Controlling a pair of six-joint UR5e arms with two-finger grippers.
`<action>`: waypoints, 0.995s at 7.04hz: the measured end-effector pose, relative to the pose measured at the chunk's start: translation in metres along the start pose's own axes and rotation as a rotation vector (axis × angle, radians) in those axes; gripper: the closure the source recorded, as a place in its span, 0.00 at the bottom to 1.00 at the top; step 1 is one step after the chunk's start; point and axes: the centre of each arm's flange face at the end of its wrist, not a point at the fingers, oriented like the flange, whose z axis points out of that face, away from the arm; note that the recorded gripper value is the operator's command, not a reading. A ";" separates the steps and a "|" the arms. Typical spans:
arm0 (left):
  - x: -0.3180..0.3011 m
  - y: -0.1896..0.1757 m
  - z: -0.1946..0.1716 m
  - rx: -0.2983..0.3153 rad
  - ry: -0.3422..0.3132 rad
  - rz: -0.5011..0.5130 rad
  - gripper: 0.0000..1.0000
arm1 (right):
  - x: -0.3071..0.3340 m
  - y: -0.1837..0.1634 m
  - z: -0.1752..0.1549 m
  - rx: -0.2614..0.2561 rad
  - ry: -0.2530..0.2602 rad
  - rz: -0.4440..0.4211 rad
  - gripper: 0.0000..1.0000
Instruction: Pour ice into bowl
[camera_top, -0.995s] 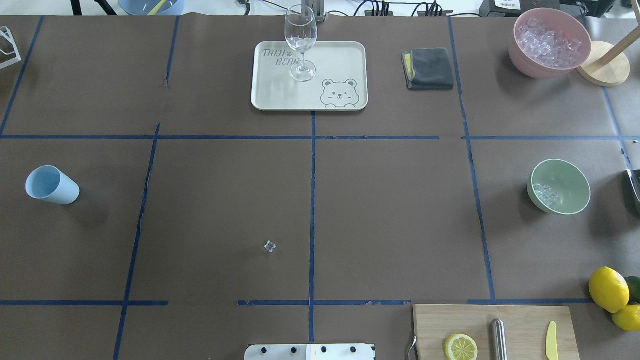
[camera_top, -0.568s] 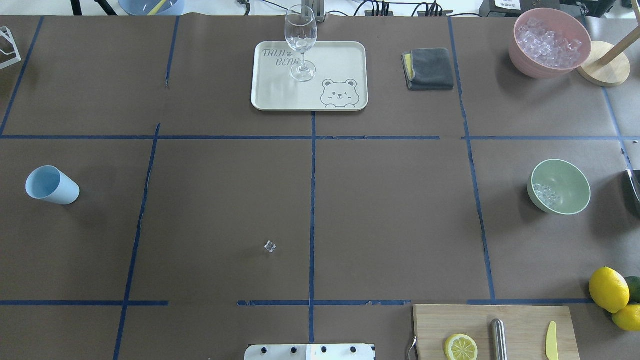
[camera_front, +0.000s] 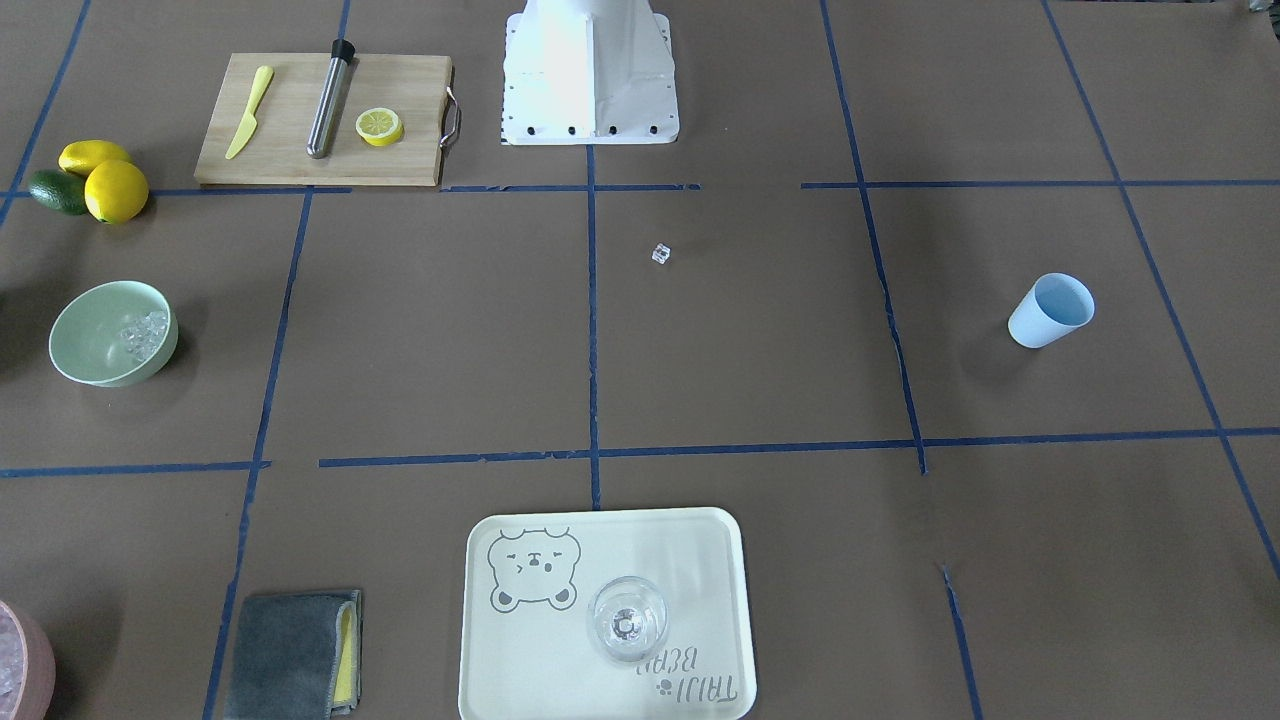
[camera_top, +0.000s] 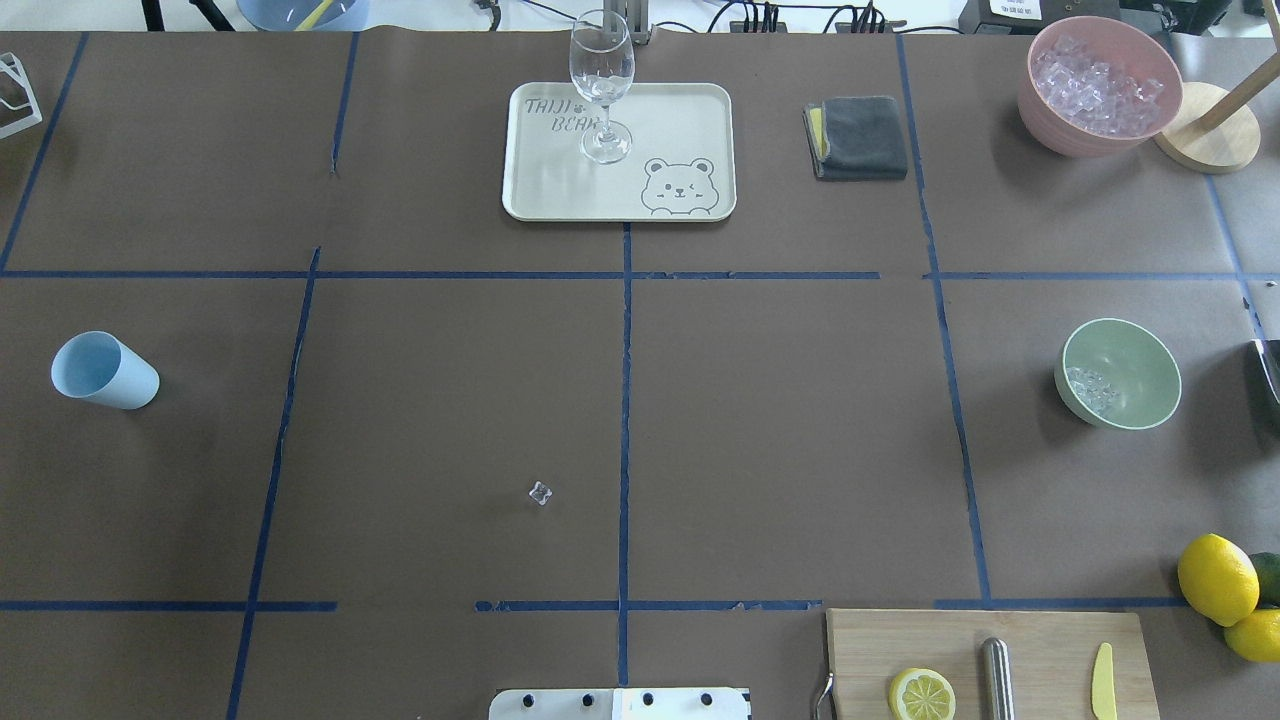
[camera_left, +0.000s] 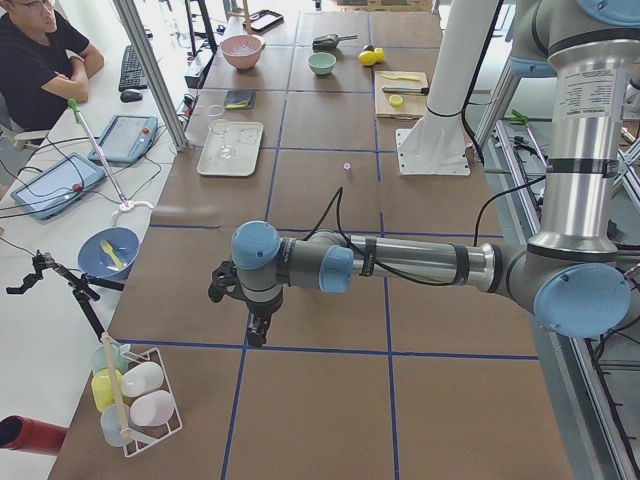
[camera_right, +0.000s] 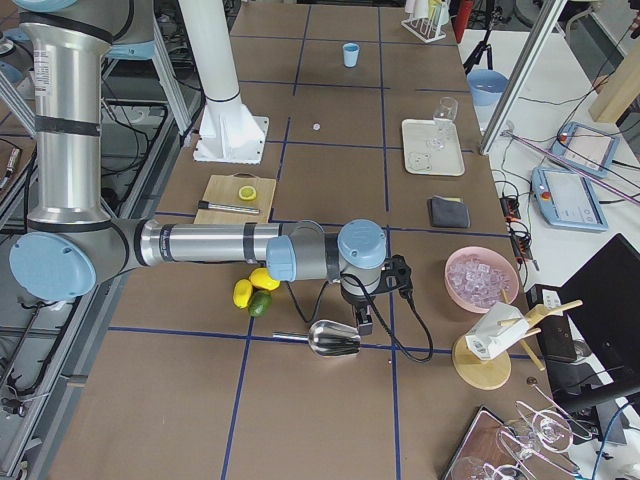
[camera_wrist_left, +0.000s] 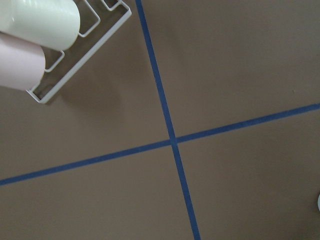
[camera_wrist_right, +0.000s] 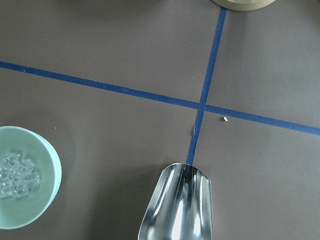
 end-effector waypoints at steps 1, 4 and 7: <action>-0.003 0.006 0.004 -0.008 0.005 -0.020 0.00 | 0.003 0.007 0.003 -0.009 -0.002 0.014 0.00; 0.002 -0.001 -0.001 0.000 0.000 -0.053 0.00 | 0.017 0.020 0.016 -0.035 -0.009 0.059 0.00; 0.003 -0.005 -0.003 0.004 -0.001 -0.063 0.00 | 0.027 0.025 0.018 -0.040 -0.010 0.082 0.00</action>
